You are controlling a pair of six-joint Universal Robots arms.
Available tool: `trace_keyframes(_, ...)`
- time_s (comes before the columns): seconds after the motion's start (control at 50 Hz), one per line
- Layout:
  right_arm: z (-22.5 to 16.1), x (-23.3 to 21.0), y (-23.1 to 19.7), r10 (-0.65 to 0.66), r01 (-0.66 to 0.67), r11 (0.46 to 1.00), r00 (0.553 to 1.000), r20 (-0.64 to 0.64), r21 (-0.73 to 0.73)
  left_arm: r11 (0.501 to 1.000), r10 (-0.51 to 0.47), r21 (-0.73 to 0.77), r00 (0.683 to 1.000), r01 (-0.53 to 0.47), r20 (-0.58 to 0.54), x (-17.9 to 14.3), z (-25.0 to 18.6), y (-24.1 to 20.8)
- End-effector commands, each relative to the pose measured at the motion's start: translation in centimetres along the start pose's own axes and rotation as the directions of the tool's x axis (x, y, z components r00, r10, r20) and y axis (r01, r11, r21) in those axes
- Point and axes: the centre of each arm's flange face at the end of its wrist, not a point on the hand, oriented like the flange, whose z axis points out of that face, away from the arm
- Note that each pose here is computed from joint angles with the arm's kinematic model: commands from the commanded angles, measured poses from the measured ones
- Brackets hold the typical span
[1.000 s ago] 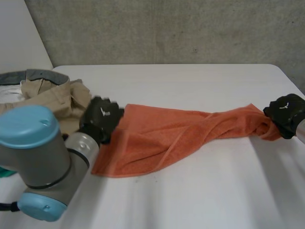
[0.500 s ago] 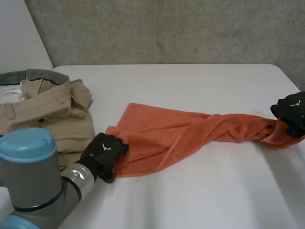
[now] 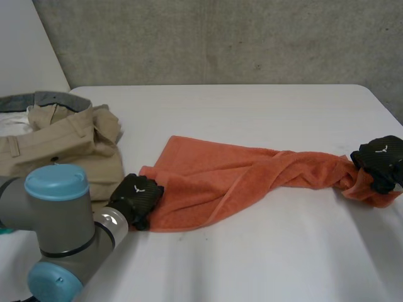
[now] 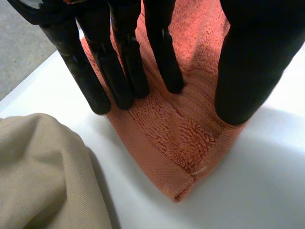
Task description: Fold the laundry.
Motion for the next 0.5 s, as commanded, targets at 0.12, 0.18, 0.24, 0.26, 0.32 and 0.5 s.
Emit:
trace_keyframes(0.12, -0.5, 0.0, -0.2, -0.014, 0.014, 1.000, 1.000, -0.001, -0.002, 0.996, 0.025, 0.086, 0.996, -0.032, 0.086, -1.5, 0.0, -3.1)
trace_keyframes(0.18, -1.4, 0.1, -0.9, -0.023, 0.023, 1.000, 1.000, 0.000, 0.003, 0.984, 0.025, 0.174, 0.990, -0.049, 0.137, -2.5, -1.4, -5.9)
trace_keyframes(0.24, -3.0, -0.4, -1.4, -0.034, 0.035, 0.999, 0.998, 0.061, -0.025, 0.970, 0.017, 0.238, 0.989, -0.053, 0.148, -2.5, -2.0, -7.8)
trace_keyframes(0.26, -3.5, -0.9, -1.4, -0.034, 0.038, 0.998, 0.995, 0.098, -0.040, 0.968, 0.017, 0.246, 0.989, -0.053, 0.147, -2.5, -2.0, -8.0)
trace_keyframes(0.32, -5.8, -3.7, -1.2, -0.046, 0.074, 0.994, 0.953, 0.299, -0.083, 0.962, 0.015, 0.266, 0.986, -0.059, 0.164, -2.8, -1.7, -8.8)
trace_keyframes(0.5, -8.3, -6.2, -2.5, -0.208, 0.216, 0.975, 0.819, 0.535, 0.048, 0.935, 0.006, 0.345, 0.980, -0.077, 0.200, -3.9, -1.2, -11.8)
